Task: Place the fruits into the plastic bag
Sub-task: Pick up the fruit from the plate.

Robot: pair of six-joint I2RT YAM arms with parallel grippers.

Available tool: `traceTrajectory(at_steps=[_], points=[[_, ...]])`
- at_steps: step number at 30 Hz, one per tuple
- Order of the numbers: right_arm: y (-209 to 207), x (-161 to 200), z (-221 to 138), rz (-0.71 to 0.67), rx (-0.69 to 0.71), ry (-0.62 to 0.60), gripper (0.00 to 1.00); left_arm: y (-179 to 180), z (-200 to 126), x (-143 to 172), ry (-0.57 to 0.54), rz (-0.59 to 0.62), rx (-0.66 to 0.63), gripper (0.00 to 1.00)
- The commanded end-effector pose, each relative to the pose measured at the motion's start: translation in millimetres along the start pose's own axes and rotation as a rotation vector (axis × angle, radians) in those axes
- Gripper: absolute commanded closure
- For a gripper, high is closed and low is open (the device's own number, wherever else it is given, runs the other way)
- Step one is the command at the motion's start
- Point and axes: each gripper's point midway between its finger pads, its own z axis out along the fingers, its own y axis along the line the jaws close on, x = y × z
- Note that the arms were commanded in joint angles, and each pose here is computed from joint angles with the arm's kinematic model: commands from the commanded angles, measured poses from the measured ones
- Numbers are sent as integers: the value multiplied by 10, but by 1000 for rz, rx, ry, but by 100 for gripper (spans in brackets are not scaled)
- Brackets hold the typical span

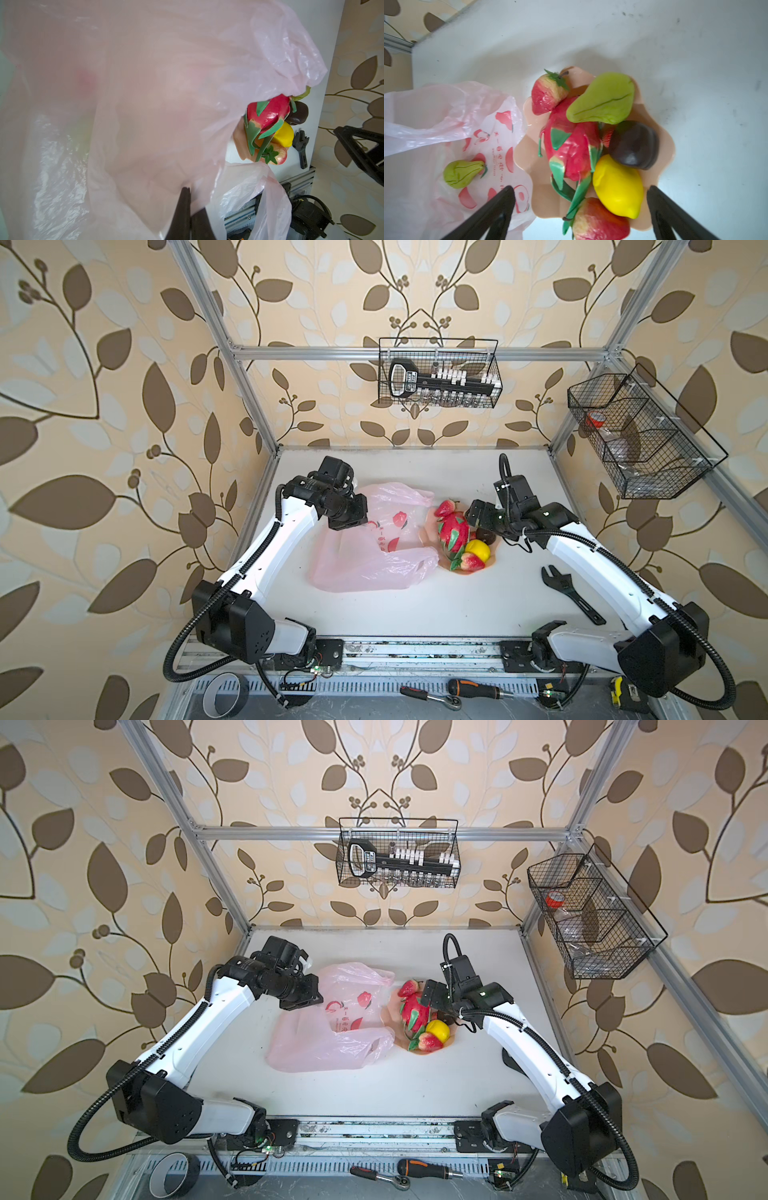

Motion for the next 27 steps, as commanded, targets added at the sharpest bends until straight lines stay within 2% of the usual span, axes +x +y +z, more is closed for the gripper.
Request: traceTrajectory(at_steps=[1, 7, 22, 27], points=[[-136, -67, -46, -153, 100, 11, 1, -72, -137, -34, -38, 35, 9, 100], [-174, -175, 112, -224, 166, 22, 1, -67, -129, -34, -35, 34, 7, 100], [-124, -223, 731, -257, 133, 102, 0, -50, -133, -14, -29, 47, -3, 100], [-64, -336, 813, -262, 122, 94, 0, -47, -114, -22, -24, 45, -4, 100]])
